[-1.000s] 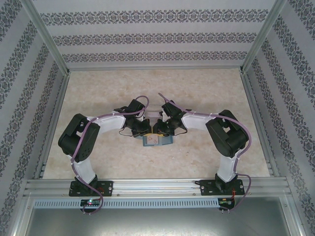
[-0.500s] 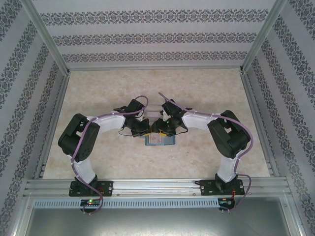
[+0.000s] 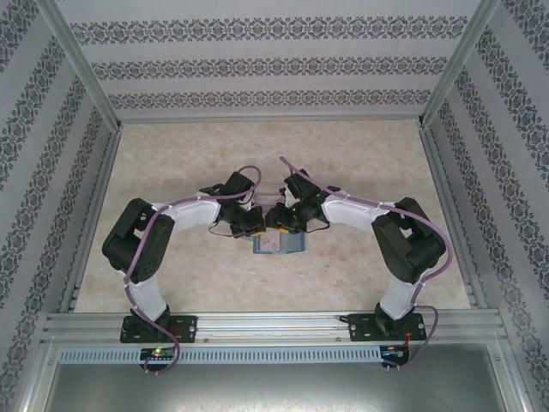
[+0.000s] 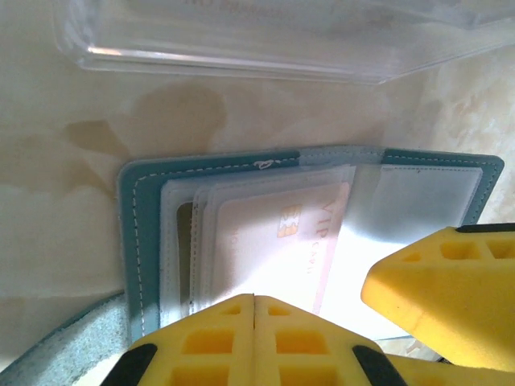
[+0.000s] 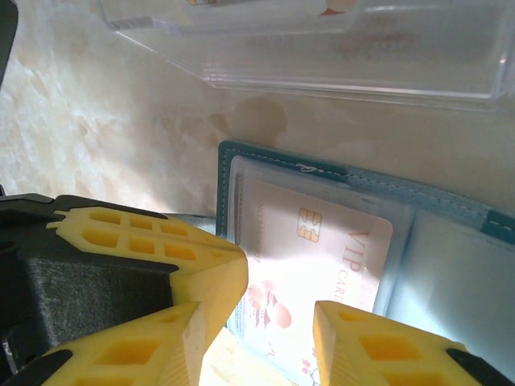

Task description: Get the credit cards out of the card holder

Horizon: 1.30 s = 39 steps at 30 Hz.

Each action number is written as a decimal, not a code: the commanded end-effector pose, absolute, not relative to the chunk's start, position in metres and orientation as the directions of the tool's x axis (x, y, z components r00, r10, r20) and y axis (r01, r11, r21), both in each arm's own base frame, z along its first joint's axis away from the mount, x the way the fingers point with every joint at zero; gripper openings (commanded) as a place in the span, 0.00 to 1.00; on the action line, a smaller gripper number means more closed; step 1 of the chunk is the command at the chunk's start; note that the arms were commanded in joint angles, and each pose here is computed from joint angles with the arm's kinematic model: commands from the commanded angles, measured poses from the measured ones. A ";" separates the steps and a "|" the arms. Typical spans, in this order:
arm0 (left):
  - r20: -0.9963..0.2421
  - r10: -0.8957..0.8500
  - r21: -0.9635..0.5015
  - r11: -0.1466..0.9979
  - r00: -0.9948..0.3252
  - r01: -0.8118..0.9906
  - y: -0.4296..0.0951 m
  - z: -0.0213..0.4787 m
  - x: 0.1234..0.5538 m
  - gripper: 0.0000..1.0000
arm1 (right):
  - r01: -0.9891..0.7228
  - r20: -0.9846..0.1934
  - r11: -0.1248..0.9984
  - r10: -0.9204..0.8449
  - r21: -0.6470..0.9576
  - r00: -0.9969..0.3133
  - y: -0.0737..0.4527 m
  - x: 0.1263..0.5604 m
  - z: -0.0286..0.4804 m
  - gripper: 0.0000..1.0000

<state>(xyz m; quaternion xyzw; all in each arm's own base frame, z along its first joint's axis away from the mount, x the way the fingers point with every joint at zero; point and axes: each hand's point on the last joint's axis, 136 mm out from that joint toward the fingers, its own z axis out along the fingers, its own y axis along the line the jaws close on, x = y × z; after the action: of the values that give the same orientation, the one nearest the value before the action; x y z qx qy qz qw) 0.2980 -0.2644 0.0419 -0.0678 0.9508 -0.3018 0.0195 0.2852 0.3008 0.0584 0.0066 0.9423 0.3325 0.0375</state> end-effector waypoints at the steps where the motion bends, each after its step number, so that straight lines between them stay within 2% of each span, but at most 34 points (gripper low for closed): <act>1: 0.007 -0.096 -0.595 0.799 -0.995 -0.081 -0.279 0.049 0.295 0.02 | 0.005 -0.050 0.790 0.045 0.613 -0.998 0.296 0.280 0.052 0.38; 9: 0.065 -0.084 -0.557 0.824 -0.994 -0.105 -0.276 0.021 0.286 0.02 | 0.027 -0.019 0.809 0.047 0.587 -0.999 0.292 0.276 0.037 0.40; 20: 0.059 -0.084 -0.491 0.865 -0.995 -0.102 -0.261 0.016 0.280 0.02 | 0.032 0.002 0.810 0.038 0.585 -0.999 0.295 0.272 0.029 0.26; 24: 0.051 -0.085 -0.477 0.873 -0.995 -0.099 -0.258 0.018 0.280 0.02 | 0.034 -0.022 0.814 0.057 0.580 -0.998 0.290 0.275 0.033 0.25; 28: 0.046 -0.086 -0.474 0.875 -0.995 -0.098 -0.258 0.020 0.281 0.02 | 0.034 -0.037 0.814 0.068 0.580 -0.997 0.287 0.277 0.037 0.29; 32: 0.044 -0.086 -0.469 0.878 -0.995 -0.097 -0.257 0.021 0.281 0.02 | 0.042 -0.023 0.815 0.069 0.578 -0.997 0.288 0.276 0.033 0.24; 39: 0.043 -0.086 -0.469 0.878 -0.995 -0.096 -0.257 0.021 0.281 0.02 | 0.047 -0.003 0.814 0.060 0.579 -0.998 0.291 0.273 0.026 0.23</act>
<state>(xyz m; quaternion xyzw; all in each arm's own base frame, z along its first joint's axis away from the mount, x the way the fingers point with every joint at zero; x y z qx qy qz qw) 0.2933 -0.2678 0.0284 -0.0504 0.9585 -0.2806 0.0051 0.2768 0.2910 0.0336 0.0266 0.9505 0.3091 0.0193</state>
